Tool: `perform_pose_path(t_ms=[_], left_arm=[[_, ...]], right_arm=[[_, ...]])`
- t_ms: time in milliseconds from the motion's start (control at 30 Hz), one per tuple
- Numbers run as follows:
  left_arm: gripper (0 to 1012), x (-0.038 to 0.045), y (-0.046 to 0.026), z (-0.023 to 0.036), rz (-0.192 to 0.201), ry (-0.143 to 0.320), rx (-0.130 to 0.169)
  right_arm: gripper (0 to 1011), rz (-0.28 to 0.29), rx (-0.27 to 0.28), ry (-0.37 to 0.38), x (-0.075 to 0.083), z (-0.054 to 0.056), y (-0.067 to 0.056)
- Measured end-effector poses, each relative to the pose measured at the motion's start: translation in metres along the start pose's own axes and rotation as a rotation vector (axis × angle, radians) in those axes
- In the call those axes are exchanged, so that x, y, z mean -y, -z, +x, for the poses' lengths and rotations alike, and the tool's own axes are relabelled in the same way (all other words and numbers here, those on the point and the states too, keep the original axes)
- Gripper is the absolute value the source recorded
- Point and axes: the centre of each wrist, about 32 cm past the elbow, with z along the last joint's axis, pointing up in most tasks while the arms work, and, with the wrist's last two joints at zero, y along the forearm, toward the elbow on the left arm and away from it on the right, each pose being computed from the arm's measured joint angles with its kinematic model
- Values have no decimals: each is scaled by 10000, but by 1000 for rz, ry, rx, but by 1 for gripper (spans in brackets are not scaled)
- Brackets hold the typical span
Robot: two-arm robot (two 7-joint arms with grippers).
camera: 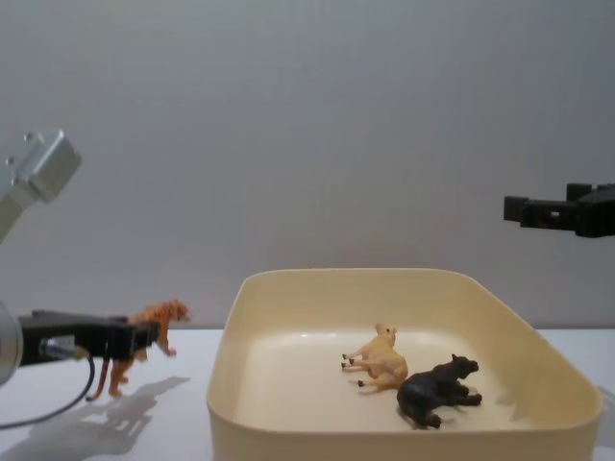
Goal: Pick up the toy alternately with two hands and place it into the central storage box.
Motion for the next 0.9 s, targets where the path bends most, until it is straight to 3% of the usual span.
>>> perform_pose_path(t_ms=[267, 300, 333, 433, 533, 633, 767, 900], left_arm=[[289, 55, -187, 38, -102, -39, 24], [288, 68, -247, 50, -124, -43, 29], [288, 68, -247, 50, -124, -43, 29], [289, 93, -363, 75, -161, -38, 38], [288, 132, -534, 112, -206, -18, 49], [288, 154, -621, 133, -226, 0, 56], [288, 200, -799, 171, -259, 47, 67], [288, 232, -913, 195, -271, 93, 73]], right_arm=[[1001, 0, 0, 0, 0, 0, 0], [1001, 0, 0, 0, 0, 0, 0], [1001, 0, 0, 0, 0, 0, 0], [1001, 0, 0, 0, 0, 0, 0], [1001, 0, 0, 0, 0, 0, 0], [1001, 0, 0, 0, 0, 0, 0], [1001, 0, 0, 0, 0, 0, 0], [1001, 0, 0, 0, 0, 0, 0]])
